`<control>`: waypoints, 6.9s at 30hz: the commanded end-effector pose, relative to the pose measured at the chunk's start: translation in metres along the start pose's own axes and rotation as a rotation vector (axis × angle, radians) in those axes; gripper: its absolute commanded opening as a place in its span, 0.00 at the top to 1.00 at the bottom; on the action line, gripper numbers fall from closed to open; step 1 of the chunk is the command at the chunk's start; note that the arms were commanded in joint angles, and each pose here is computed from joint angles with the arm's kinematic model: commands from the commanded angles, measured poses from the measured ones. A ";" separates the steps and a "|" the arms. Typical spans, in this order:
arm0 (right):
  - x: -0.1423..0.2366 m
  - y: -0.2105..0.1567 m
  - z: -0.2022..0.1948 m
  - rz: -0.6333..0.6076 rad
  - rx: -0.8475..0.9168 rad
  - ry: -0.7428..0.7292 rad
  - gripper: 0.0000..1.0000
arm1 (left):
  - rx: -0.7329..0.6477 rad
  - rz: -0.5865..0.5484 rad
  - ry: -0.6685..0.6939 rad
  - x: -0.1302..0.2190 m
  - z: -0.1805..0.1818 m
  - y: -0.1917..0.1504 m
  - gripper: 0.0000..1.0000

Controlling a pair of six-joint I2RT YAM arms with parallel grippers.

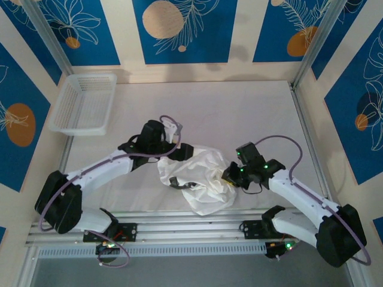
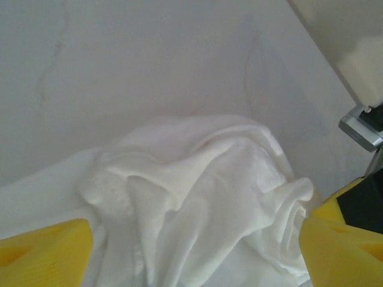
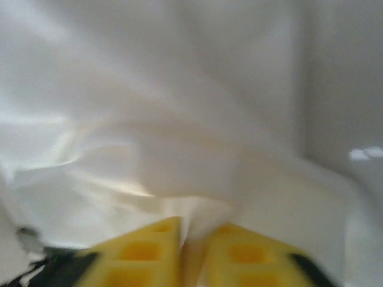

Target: Fold the inside-out t-shirt

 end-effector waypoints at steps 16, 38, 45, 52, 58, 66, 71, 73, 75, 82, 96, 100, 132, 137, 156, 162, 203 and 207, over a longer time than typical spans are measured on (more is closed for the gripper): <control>-0.013 -0.062 0.084 0.098 0.435 0.063 0.60 | 0.024 -0.020 0.184 0.019 0.009 -0.010 0.08; -0.023 -0.062 0.024 0.009 0.091 -0.066 0.51 | 0.014 -0.035 0.139 0.011 0.008 -0.008 0.08; -0.032 -0.066 0.029 0.015 0.106 -0.125 0.49 | 0.010 -0.034 0.140 0.012 0.008 -0.010 0.08; -0.010 -0.057 0.003 -0.150 0.038 -0.274 0.99 | 0.009 -0.034 0.137 0.012 0.008 -0.010 0.08; 0.001 -0.053 -0.018 -0.154 0.017 -0.190 1.00 | -0.048 0.005 -0.142 -0.005 -0.013 -0.005 0.10; 0.014 -0.049 -0.023 -0.141 0.057 -0.010 1.00 | 0.093 0.266 -0.261 -0.071 -0.035 -0.026 0.11; 0.021 -0.045 -0.049 -0.170 -0.027 -0.034 0.91 | 0.087 0.303 -0.091 -0.086 -0.023 -0.035 0.41; 0.023 -0.044 -0.054 -0.170 -0.034 -0.030 0.88 | 0.073 0.300 -0.039 -0.085 -0.018 -0.035 0.66; 0.023 -0.044 -0.058 -0.167 -0.035 -0.037 0.87 | 0.057 0.295 -0.023 -0.084 -0.017 -0.034 0.79; 0.030 -0.042 -0.059 -0.183 -0.004 -0.060 0.79 | 0.019 0.256 -0.082 -0.076 -0.023 -0.033 0.90; 0.035 -0.053 0.003 -0.147 0.326 -0.031 0.55 | -0.048 0.097 -0.236 -0.053 -0.044 -0.003 1.00; 0.026 -0.054 0.014 -0.165 0.368 -0.064 0.53 | -0.066 0.111 -0.214 -0.052 -0.043 -0.004 1.00; 0.067 -0.043 0.055 -0.253 0.379 0.020 1.00 | -0.153 -0.038 0.024 0.017 -0.033 0.002 0.38; 0.093 -0.025 0.084 -0.251 0.384 0.183 1.00 | -0.162 0.091 -0.011 0.017 -0.032 -0.034 0.26; 0.122 0.013 0.077 -0.178 0.250 0.204 1.00 | 0.005 0.280 0.382 0.008 0.026 -0.069 1.00; 0.128 0.011 0.078 -0.189 0.270 0.215 1.00 | 0.025 0.145 0.388 0.038 0.046 -0.029 1.00; -0.017 -0.046 -0.031 -0.076 0.187 -0.073 0.58 | 0.172 0.034 0.192 0.031 0.060 -0.045 0.23; -0.030 -0.037 -0.037 -0.205 0.258 -0.170 0.54 | 0.164 0.036 0.195 0.032 0.059 -0.045 0.23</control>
Point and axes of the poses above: each hand's point on the last joint's axis, 136 mm out from that joint toward the fingers, its own x axis back along the fingers, its own z axis along the line the jaws close on, y = z × x, the point moved 9 cm from there along x, back along the fingers, and after that the axes turned 14 degrees about -x, right-handed, at the moved point
